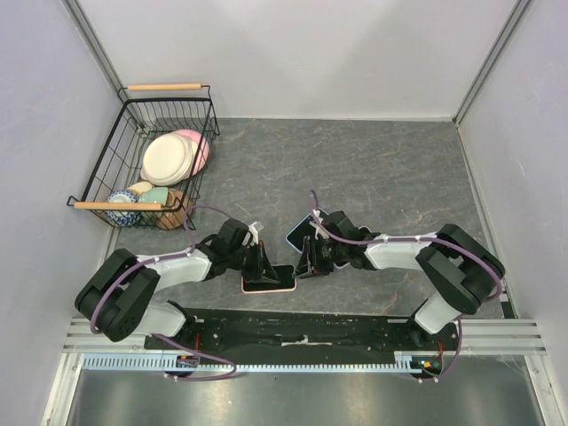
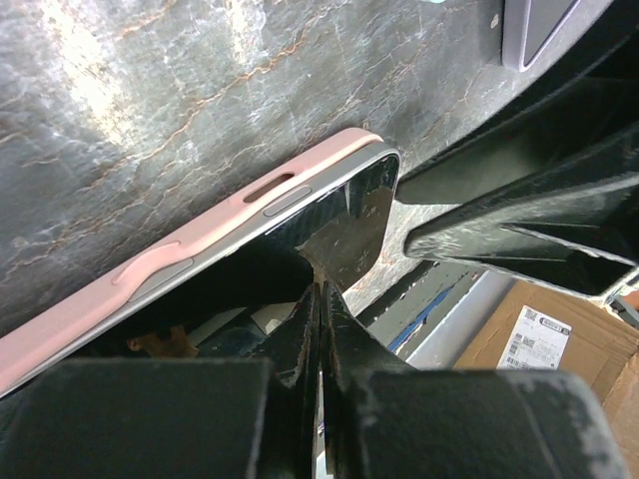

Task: Put the phone into the phone case

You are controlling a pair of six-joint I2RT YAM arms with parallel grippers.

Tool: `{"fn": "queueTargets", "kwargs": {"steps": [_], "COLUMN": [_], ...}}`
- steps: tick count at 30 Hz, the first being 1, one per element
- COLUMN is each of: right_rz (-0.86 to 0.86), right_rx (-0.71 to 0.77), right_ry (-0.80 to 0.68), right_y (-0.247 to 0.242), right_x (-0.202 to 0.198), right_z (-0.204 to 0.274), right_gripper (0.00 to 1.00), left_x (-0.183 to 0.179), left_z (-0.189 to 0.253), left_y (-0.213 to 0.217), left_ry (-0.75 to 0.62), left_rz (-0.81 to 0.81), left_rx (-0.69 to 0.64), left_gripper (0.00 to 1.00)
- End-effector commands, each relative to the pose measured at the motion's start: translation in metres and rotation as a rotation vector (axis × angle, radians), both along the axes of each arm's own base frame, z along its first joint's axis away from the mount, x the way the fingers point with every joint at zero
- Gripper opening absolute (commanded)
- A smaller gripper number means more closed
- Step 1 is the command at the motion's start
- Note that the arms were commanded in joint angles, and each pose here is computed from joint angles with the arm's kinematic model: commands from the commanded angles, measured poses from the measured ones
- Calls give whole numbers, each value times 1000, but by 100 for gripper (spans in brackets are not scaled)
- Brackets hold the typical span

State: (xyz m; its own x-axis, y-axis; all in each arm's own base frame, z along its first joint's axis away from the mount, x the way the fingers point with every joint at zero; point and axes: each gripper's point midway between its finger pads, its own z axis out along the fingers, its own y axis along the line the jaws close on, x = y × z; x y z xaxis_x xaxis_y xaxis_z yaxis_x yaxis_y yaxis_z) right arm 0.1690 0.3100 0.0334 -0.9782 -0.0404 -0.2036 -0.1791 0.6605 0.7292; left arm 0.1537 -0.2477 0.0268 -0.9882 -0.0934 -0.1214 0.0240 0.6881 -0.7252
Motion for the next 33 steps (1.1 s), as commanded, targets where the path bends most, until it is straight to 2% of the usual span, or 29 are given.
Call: {"fn": "queueTargets", "kwargs": {"steps": [1, 14, 27, 33], "right_rz": [9, -70, -67, -65], "right_rx": [57, 20, -171, -261], "right_ry": [5, 32, 75, 70], "right_y": [12, 9, -14, -26], "right_x": [6, 28, 23, 24], "right_z": [0, -24, -70, -82], "right_gripper": [40, 42, 32, 25], "left_x": [6, 19, 39, 40], "left_z": [5, 1, -15, -37], "left_y": [-4, 2, -3, 0], "left_ry": [-12, -37, -12, 41], "left_rz": [8, 14, 8, 4], "left_rx": [-21, 71, 167, 253], "left_gripper": [2, 2, 2, 2]}}
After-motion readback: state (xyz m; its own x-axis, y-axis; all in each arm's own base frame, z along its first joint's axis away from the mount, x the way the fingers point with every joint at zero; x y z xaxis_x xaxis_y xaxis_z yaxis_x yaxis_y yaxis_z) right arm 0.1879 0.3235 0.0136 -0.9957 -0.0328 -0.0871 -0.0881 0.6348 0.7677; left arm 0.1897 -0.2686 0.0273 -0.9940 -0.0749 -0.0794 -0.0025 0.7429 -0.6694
